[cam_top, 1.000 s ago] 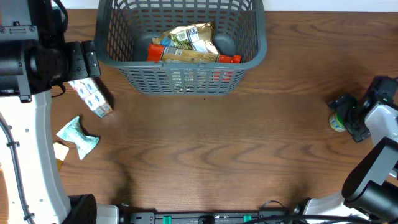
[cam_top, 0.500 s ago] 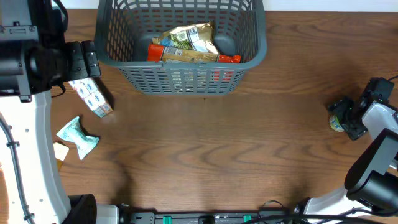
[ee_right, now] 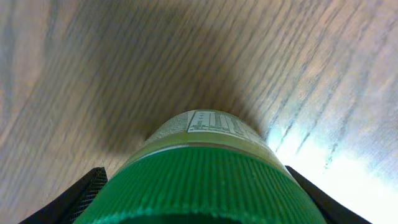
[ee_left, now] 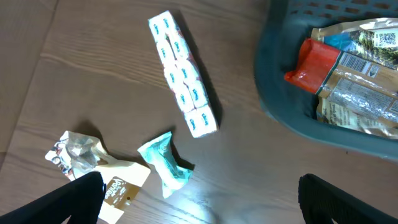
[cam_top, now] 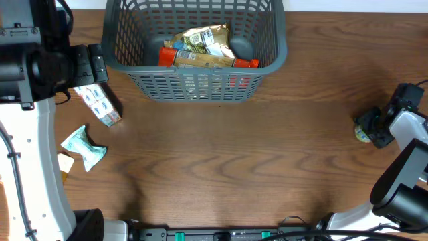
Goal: Pack container
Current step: 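Move the right gripper down and grasp the green-lidded jar, then carry the green jar to the basket and set it inside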
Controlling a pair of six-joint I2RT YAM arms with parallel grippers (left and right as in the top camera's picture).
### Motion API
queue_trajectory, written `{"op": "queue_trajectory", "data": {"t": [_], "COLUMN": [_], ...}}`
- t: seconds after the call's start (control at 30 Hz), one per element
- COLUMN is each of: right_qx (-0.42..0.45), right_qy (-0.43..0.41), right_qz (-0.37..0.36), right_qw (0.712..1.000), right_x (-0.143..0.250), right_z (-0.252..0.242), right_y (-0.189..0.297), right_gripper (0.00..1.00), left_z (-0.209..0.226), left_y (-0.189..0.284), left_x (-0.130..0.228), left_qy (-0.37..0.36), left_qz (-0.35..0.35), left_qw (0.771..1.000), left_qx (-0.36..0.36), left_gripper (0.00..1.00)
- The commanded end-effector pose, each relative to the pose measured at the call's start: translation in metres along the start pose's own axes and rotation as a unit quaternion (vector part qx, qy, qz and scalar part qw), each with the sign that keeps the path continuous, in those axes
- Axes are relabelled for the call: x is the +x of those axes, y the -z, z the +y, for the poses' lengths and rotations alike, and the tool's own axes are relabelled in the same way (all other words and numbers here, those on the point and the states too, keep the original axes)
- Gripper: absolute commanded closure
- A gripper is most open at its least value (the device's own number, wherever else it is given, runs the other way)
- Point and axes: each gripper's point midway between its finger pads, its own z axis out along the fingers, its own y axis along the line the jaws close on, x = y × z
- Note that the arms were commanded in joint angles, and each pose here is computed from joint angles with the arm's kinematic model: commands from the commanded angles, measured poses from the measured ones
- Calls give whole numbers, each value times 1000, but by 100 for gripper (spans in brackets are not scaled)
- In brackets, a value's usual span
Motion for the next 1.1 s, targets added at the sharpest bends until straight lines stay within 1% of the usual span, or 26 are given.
{"op": "queue_trajectory", "data": {"t": [0.0,0.1,0.2,0.3,0.37,0.5,0.53,0.57,0.67,0.8,0.87,0.97,1.07], "right_qx": [-29,-48,-76,-106,-127,-176,-194,-205,-248,-305,-329,-349,-353], "right_qy": [36,82,137,204,256,326,347,360,411,464,474,487,510], "right_qz": [-4,-34,-75,-110,-133,-181,-196,-206,-242,-298,-315,-317,-302], "right_qw": [999,995,985,967,949,911,896,886,843,777,753,735,724], "right_x": [-2,-17,-34,-43,-41,-24,-16,-11,15,46,59,77,97], "right_z": [21,47,83,124,152,197,210,218,247,291,313,339,367], "right_y": [18,54,110,174,220,298,318,330,374,416,427,426,406], "right_gripper": [99,99,99,99,99,99,99,99,99,99,99,99,99], "left_z": [1,1,1,1,1,1,1,1,1,1,1,1,1], "left_y": [-2,-2,-2,-2,-2,-2,-2,-2,-2,-2,-2,-2,-2], "left_x": [1,1,1,1,1,1,1,1,1,1,1,2,2], "left_qy": [-2,-2,-2,-2,-2,-2,-2,-2,-2,-2,-2,-2,-2], "left_qz": [4,4,4,4,4,4,4,4,4,4,4,6,6], "left_qw": [1000,1000,1000,1000,1000,1000,1000,1000,1000,1000,1000,1000,1000], "left_qx": [-2,-2,-2,-2,-2,-2,-2,-2,-2,-2,-2,-2,-2], "left_gripper": [1,1,1,1,1,1,1,1,1,1,1,1,1]}}
